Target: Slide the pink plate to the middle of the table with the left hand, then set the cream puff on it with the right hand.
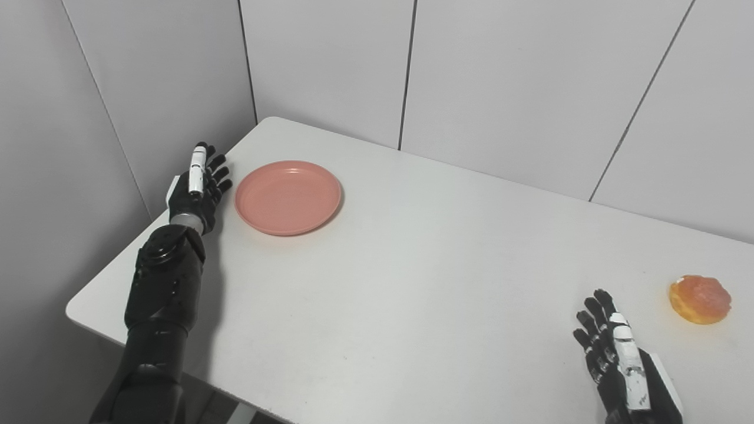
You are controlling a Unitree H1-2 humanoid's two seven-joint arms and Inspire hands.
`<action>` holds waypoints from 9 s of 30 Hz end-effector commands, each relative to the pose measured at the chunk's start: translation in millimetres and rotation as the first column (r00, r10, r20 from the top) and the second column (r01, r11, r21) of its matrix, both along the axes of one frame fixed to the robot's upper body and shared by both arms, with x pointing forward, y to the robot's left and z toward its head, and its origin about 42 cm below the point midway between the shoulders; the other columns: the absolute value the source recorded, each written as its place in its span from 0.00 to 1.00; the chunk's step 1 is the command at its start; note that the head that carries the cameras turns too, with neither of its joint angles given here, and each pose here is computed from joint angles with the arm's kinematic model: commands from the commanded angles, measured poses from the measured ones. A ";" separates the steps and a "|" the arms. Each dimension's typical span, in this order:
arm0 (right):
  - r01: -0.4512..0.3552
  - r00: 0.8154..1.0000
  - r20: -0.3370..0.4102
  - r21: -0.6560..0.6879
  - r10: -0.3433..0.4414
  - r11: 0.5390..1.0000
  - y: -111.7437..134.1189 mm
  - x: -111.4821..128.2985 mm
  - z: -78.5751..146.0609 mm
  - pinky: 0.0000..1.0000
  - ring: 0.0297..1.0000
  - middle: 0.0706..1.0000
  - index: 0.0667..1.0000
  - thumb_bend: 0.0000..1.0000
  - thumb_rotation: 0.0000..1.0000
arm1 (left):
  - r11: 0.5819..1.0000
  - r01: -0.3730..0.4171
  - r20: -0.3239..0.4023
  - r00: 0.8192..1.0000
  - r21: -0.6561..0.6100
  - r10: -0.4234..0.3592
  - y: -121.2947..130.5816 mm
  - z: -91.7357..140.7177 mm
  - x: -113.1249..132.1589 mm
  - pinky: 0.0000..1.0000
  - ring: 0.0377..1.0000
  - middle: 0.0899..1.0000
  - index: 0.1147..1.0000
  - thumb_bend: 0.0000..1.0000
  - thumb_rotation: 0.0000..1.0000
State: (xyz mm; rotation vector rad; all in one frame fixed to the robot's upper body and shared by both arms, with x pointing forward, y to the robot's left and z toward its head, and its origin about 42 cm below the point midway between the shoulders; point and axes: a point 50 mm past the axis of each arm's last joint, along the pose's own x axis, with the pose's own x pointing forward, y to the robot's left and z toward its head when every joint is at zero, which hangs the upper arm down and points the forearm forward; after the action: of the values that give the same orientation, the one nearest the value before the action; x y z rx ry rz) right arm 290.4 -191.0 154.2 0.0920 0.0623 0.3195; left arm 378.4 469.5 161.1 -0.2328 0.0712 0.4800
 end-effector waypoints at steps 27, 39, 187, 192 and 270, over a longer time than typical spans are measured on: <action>-0.026 0.997 0.066 0.018 0.025 0.999 4.5 3.9 16.0 1.00 1.00 1.00 1.00 0.13 1.00 | 0.985 0.169 0.030 0.985 -0.036 -0.168 -48.3 -12.3 16.7 0.97 0.95 0.95 0.94 0.36 1.00; -0.027 0.997 0.066 0.025 0.026 0.999 6.0 4.1 15.2 1.00 1.00 1.00 1.00 0.14 1.00 | 0.974 0.214 0.027 0.977 -0.068 -0.213 -72.6 -15.1 14.5 0.96 0.95 0.94 0.92 0.33 1.00; 0.539 0.741 0.665 -0.508 -0.091 0.672 -53.9 76.4 150.6 0.68 0.79 0.82 0.82 0.56 0.70 | 0.751 0.660 0.084 0.749 -0.011 -0.657 -250.7 -30.3 -64.0 0.94 0.92 0.91 0.90 0.44 1.00; 0.577 0.739 0.667 -0.555 -0.094 0.599 -65.8 89.9 156.2 0.71 0.81 0.84 0.85 0.64 0.57 | 0.751 0.660 0.083 0.749 -0.012 -0.657 -248.9 -32.0 -64.3 0.94 0.91 0.91 0.90 0.44 1.00; 0.314 0.947 0.279 -0.906 -0.159 0.283 -114.2 185.2 86.2 0.71 0.85 0.92 0.91 0.85 0.45 | 0.752 0.659 0.091 0.750 -0.013 -0.656 -236.4 -29.1 -65.2 0.92 0.90 0.90 0.88 0.45 1.00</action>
State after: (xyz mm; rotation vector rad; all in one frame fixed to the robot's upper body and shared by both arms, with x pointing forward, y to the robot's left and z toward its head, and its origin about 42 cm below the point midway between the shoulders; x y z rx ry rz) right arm 462.0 -309.2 205.8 -1.1440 0.1953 -0.0292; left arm 312.4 233.0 130.4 -0.2596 0.0732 -0.2476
